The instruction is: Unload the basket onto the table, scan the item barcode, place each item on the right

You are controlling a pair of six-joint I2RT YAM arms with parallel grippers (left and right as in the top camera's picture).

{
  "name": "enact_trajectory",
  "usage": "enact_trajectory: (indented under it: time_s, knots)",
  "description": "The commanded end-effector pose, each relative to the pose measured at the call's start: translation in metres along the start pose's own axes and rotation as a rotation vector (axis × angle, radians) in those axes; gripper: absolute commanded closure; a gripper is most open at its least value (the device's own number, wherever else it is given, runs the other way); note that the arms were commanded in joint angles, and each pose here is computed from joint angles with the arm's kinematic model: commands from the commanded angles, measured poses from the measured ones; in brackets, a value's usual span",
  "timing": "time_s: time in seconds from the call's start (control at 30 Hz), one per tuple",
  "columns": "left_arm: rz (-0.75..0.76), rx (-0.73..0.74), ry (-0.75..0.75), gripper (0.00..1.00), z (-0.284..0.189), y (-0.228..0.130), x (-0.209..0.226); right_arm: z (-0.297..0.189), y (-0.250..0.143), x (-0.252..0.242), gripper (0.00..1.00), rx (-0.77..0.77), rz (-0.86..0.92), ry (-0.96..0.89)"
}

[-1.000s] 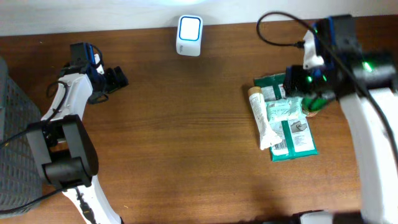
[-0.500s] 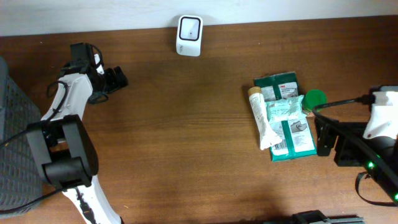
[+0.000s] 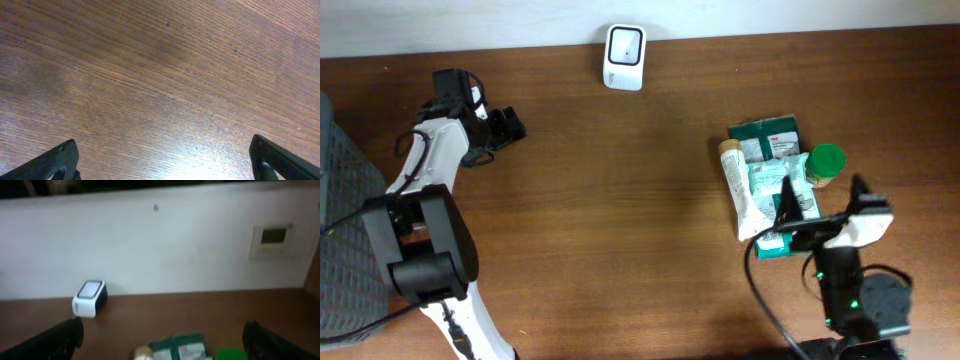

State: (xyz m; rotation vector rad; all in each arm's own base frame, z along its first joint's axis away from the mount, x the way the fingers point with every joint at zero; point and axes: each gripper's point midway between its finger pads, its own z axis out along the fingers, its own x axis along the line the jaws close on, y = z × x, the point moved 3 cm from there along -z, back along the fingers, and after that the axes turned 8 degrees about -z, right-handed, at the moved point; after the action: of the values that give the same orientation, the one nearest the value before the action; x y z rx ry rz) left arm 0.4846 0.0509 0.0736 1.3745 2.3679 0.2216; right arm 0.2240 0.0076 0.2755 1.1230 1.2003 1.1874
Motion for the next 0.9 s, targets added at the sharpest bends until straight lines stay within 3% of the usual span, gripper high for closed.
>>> enact_trajectory:
  time_s: [0.0, 0.3, 0.43, 0.87]
  knots:
    - [0.002, -0.003, 0.008, 0.01, 0.002, 0.002, 0.002, -0.006, -0.025, 0.004, 0.02, -0.069, 0.001, 0.02]
    - [0.002, -0.002, 0.008, 0.01, 0.002, 0.002, 0.002, -0.012, -0.073, 0.016, 0.02, -0.068, -0.002, 0.085]
    - [0.002, -0.003, 0.008, 0.01, 0.002, 0.002, 0.002, -0.016, -0.116, 0.028, 0.02, 0.123, -0.004, 0.157]
    - [0.002, -0.003, 0.008, 0.01, 0.002, 0.002, 0.002, -0.016, -0.113, 0.029, 0.02, 0.112, -0.004, 0.166]
